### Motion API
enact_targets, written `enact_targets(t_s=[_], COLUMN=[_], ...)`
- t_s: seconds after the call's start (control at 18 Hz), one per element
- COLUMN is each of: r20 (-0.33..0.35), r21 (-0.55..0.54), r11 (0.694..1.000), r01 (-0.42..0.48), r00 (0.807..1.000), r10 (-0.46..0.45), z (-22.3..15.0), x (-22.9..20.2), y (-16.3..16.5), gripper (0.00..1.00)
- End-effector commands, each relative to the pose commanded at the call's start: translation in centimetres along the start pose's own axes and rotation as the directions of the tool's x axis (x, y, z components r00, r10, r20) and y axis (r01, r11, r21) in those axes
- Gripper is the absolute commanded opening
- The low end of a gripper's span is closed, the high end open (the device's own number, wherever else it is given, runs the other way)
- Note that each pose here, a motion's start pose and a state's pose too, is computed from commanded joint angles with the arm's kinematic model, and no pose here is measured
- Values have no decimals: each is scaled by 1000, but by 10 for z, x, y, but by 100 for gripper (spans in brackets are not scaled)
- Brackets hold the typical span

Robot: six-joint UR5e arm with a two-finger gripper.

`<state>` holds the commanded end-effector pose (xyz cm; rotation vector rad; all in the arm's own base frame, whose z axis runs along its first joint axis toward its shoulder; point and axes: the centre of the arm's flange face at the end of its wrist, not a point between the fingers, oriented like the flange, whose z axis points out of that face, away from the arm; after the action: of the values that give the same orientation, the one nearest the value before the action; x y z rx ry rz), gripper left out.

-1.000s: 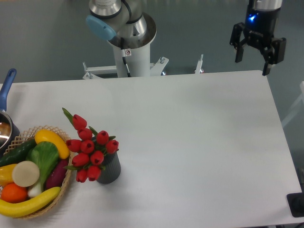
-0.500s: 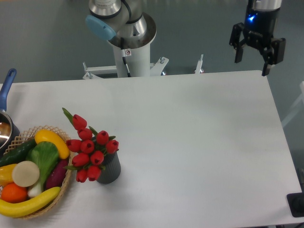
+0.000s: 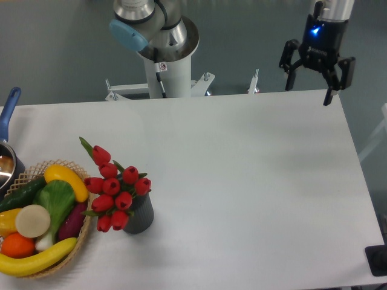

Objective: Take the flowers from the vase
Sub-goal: 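Move the open gripper toward the red tulip stems above the vase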

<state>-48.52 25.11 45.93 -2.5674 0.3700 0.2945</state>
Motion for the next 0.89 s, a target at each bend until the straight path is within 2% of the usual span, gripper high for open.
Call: enact_targets(t_s=[0.17,0.33,0.44,0.56,0.83,0.89], r20=[-32,-58,-73,-90,-135,-148], r21=[70,210,263,279,293,293], r11=[993,965,952,953,953,951], r01=[91,157,157,116,81,102], r00=[995,987,987,991,990,987], r10=[-89,-148,-142,-95,-43,-61], z=[19,33,47,63,91,94], x=[13,28,44,56,73,76], y=[-9,-16,-19,-39,-71,-76], gripper=[100,100,100,100,100,100])
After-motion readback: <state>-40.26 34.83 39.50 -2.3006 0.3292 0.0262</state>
